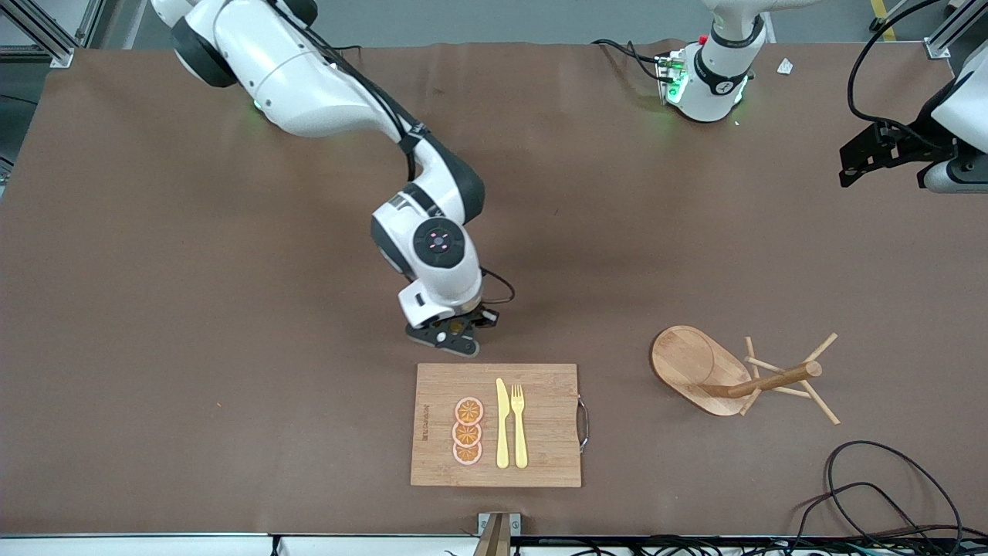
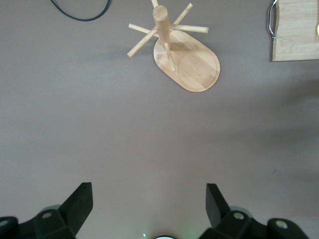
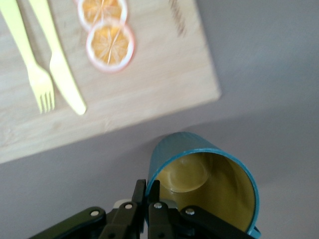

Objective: Transfer cup from left to right arm and place
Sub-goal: 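Carry the mug with the right gripper away from the cutting board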

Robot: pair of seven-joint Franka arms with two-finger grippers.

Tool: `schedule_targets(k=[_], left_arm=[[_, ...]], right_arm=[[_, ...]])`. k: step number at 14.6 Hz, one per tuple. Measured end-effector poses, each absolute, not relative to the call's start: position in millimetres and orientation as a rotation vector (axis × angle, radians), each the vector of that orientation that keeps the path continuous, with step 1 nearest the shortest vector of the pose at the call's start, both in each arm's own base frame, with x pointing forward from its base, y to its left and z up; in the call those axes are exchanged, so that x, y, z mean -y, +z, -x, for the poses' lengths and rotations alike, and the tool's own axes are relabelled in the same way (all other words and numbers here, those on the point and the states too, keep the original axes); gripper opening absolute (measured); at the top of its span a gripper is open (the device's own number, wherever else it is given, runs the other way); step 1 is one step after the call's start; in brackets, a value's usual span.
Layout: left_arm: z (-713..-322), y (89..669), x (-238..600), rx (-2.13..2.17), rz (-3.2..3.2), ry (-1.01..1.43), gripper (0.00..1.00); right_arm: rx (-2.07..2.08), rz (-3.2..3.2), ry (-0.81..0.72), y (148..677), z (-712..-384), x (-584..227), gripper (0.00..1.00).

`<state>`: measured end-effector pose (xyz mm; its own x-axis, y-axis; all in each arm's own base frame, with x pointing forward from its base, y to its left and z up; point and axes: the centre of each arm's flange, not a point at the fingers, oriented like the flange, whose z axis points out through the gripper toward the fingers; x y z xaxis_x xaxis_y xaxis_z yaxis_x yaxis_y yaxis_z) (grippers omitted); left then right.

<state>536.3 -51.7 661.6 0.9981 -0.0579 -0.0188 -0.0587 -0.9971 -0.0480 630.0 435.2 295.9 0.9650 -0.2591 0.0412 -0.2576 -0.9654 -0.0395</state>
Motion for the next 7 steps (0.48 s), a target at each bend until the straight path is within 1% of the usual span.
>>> schedule_targets(k=[3,5,7], left_arm=[[-535.8,660.7,43.0,-0.060,3.092,0.045,1.00],[-536.0,660.6,38.1,-0.045,3.092,0.047,1.00],[-536.0,660.6,38.1,-0.045,3.092,0.047,1.00]], right_arm=[[-0.193,3.141,-0.047,336.7,-666.9,-359.5,0.05],[-0.033,3.171,-0.011,361.1,-691.9,-287.9,0.05],[0.095,3.178,0.020,371.3,-711.5,-210.0,0.05]])
